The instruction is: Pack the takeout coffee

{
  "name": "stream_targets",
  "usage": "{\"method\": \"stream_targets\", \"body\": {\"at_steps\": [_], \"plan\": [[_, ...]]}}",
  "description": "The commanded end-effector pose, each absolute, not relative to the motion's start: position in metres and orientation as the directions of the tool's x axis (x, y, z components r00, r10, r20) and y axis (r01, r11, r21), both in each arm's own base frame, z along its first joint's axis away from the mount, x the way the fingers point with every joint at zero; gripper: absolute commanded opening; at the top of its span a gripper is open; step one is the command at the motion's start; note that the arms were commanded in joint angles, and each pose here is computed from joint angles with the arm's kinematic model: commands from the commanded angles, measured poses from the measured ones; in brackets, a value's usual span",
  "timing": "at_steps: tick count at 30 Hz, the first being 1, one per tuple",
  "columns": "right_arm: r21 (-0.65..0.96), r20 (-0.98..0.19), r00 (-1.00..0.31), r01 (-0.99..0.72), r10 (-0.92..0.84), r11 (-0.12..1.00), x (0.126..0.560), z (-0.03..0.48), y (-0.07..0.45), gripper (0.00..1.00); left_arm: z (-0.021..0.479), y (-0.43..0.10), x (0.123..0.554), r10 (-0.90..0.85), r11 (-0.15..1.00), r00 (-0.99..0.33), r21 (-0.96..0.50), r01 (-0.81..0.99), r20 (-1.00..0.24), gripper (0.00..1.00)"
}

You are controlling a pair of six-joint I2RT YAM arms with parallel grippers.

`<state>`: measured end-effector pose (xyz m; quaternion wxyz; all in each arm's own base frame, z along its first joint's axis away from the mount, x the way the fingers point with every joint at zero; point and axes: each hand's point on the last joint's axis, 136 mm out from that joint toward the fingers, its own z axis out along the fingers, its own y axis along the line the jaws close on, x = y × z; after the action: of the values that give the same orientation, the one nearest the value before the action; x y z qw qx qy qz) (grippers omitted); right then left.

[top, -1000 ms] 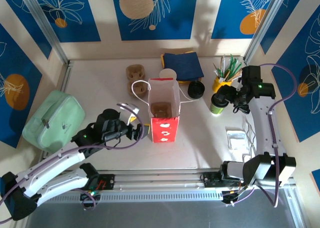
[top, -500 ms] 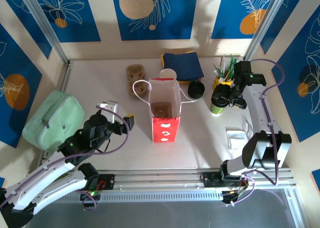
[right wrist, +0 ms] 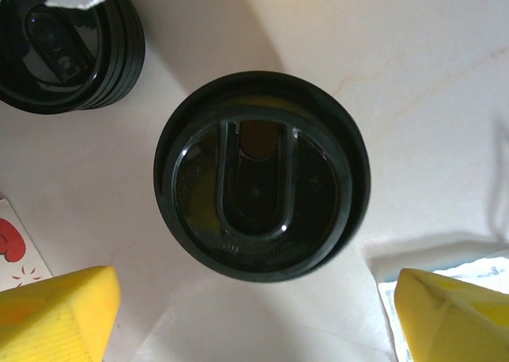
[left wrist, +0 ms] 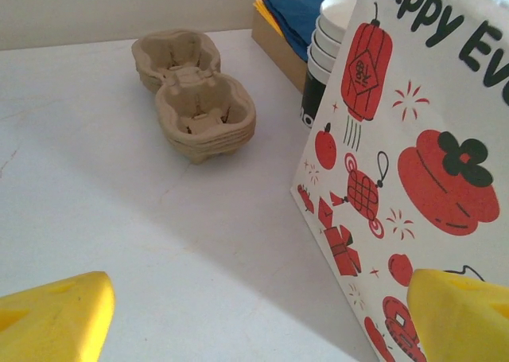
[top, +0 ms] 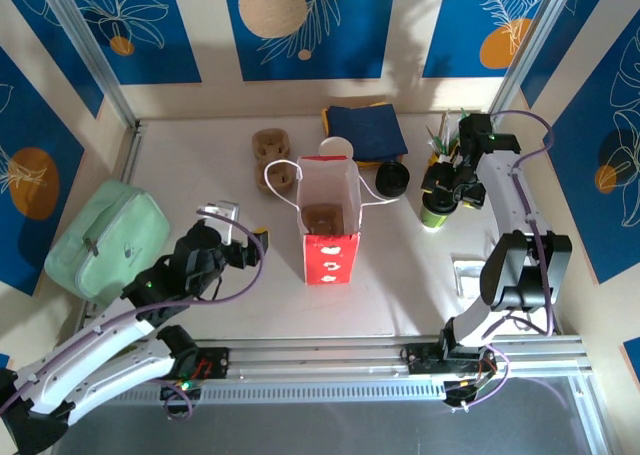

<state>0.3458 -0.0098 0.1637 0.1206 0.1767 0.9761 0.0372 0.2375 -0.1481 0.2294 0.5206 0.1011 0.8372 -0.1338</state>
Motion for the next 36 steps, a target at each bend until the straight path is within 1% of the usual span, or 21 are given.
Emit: {"method": "stream_targets", "body": {"at_steps": [1,8,15,20,24,36], "plan": [[0.104,-0.202,-0.923,0.312,0.327,0.944,0.349,0.164,-0.005,0.89,0.226,-0.145,0.240,0.009,0.950,-0.443,-0.131,0.284,-0.896,0.95],[0.075,-0.166,-0.931,0.318,0.326,0.945,0.354,0.156,-0.008,0.87,0.226,-0.144,0.240,0.011,0.951,-0.449,-0.130,0.282,-0.893,0.95],[0.057,-0.156,-0.930,0.329,0.334,0.943,0.354,0.151,-0.013,0.87,0.226,-0.144,0.239,0.005,0.950,-0.457,-0.138,0.280,-0.890,0.95],[0.065,-0.152,-0.927,0.338,0.344,0.939,0.356,0.148,-0.016,0.87,0.226,-0.144,0.238,0.002,0.950,-0.462,-0.143,0.279,-0.887,0.95],[0.090,-0.144,-0.925,0.343,0.353,0.935,0.357,0.146,-0.017,0.82,0.225,-0.146,0.238,-0.003,0.947,-0.467,-0.153,0.283,-0.884,0.95],[0.115,-0.139,-0.931,0.323,0.337,0.939,0.361,0.147,-0.011,0.83,0.224,-0.146,0.238,-0.004,0.946,-0.476,-0.158,0.283,-0.879,0.95]]}}
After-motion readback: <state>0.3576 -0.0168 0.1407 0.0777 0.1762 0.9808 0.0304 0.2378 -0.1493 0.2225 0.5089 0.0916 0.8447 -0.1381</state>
